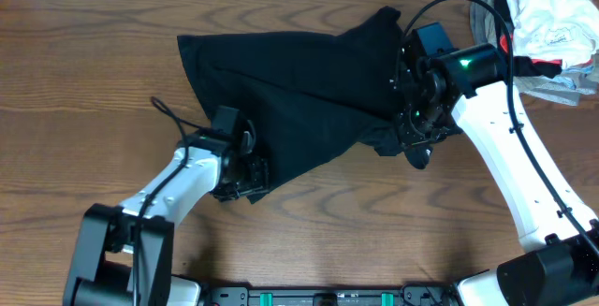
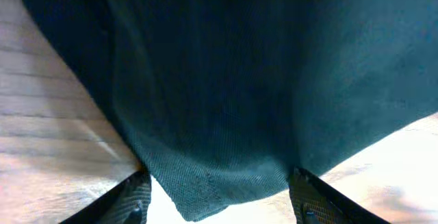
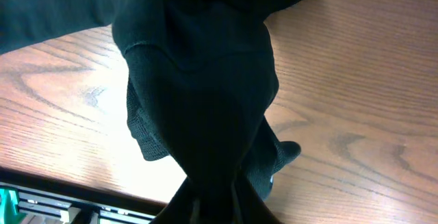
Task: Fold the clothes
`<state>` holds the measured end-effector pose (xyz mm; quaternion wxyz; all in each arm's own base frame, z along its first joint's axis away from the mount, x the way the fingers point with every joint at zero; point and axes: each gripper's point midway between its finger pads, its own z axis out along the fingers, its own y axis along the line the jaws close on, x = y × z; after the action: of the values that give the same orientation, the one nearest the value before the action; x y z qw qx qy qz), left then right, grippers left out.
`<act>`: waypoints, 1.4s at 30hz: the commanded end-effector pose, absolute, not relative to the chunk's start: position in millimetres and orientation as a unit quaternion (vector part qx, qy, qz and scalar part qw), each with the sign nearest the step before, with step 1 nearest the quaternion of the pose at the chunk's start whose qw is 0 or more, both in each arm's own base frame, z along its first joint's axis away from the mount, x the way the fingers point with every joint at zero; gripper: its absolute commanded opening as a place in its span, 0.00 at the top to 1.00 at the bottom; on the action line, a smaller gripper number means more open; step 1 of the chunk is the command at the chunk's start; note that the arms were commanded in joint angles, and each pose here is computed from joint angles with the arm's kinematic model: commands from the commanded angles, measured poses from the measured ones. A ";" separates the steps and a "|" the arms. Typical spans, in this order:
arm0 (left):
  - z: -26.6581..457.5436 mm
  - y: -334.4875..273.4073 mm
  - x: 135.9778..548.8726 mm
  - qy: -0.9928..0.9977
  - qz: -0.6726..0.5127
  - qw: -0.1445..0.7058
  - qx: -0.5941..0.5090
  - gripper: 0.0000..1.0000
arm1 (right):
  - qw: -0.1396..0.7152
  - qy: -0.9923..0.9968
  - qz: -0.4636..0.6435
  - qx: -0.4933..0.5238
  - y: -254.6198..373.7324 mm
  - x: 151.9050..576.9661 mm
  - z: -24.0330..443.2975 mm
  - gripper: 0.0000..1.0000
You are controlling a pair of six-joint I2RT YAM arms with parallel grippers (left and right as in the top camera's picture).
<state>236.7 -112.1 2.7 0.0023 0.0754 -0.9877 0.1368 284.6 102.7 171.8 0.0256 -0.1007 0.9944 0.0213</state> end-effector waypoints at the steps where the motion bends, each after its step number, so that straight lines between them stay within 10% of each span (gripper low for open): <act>1: -10.3 -110.8 235.3 -0.991 0.113 0.014 0.073 0.34 | 0.040 0.994 0.026 -0.099 101.1 285.9 179.8 0.89; 4: -18.0 -111.3 231.7 -0.991 0.108 0.028 0.071 0.46 | 0.040 0.994 0.026 -0.098 101.0 286.1 179.8 0.89; 9: -20.1 -106.7 231.8 -0.992 0.099 0.029 0.075 0.94 | 0.040 0.994 0.023 -0.098 99.7 285.6 179.7 0.90; 42: 104.1 60.3 208.8 -0.933 0.059 -0.125 0.333 0.94 | -0.154 0.983 0.052 -0.082 102.6 195.6 122.0 0.92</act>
<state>208.9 39.0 97.2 -0.1069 0.3178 -0.9380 0.0881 206.6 98.5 124.4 -0.1434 -0.0865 0.9850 0.0421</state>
